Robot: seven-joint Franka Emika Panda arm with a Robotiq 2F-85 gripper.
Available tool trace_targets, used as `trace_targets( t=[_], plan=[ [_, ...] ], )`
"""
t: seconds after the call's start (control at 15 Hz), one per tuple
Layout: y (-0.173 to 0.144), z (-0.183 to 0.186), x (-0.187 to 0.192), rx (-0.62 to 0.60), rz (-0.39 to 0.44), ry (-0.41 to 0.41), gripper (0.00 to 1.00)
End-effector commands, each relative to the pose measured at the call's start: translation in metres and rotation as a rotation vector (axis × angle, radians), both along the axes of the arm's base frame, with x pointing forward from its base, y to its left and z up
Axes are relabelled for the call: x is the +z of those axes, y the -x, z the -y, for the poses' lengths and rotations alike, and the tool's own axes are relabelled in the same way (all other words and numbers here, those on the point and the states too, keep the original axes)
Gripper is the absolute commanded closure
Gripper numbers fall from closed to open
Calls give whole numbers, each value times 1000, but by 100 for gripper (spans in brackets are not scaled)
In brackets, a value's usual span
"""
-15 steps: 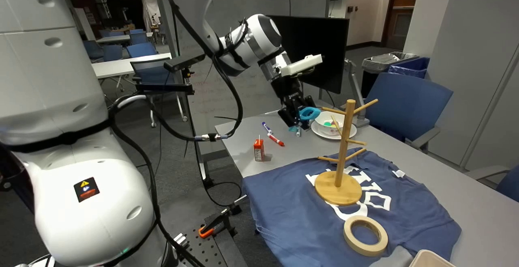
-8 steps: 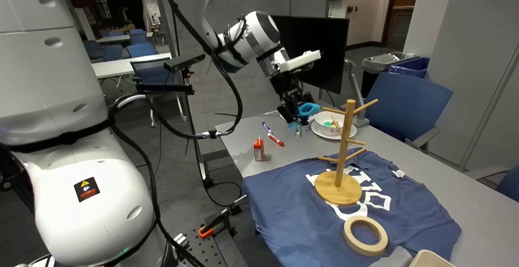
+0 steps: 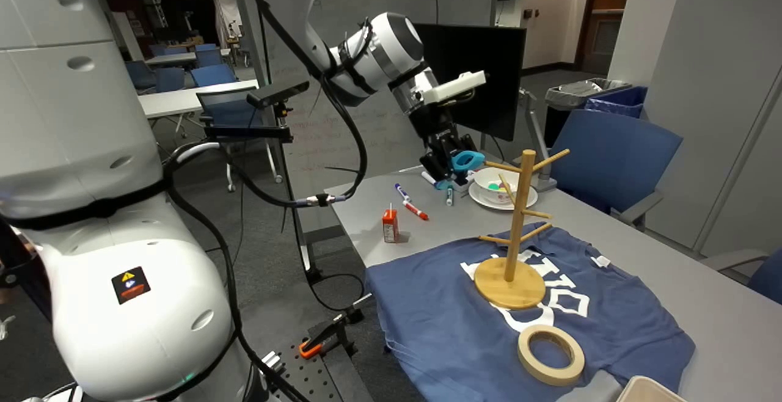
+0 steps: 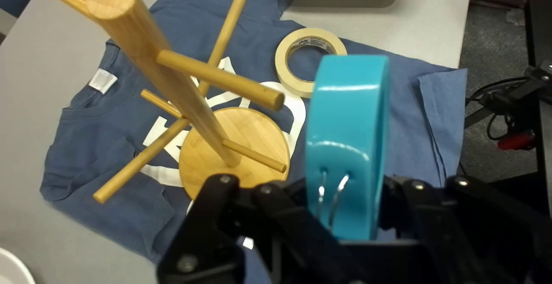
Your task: Remove the white tape from the wooden stand, place the blue clip on the wooden stand
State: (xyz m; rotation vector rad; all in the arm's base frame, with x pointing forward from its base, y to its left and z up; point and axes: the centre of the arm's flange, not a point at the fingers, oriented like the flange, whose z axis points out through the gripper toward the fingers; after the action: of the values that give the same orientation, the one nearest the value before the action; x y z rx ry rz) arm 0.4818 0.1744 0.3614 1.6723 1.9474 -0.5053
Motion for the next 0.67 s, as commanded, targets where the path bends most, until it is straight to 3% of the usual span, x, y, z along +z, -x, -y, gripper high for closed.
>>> trace_targets(
  t=[0.0, 0.6],
  plan=[
    [-8, 0, 8, -7, -14, 21, 99],
    [-7, 1, 9, -16, -29, 22, 99]
  ],
)
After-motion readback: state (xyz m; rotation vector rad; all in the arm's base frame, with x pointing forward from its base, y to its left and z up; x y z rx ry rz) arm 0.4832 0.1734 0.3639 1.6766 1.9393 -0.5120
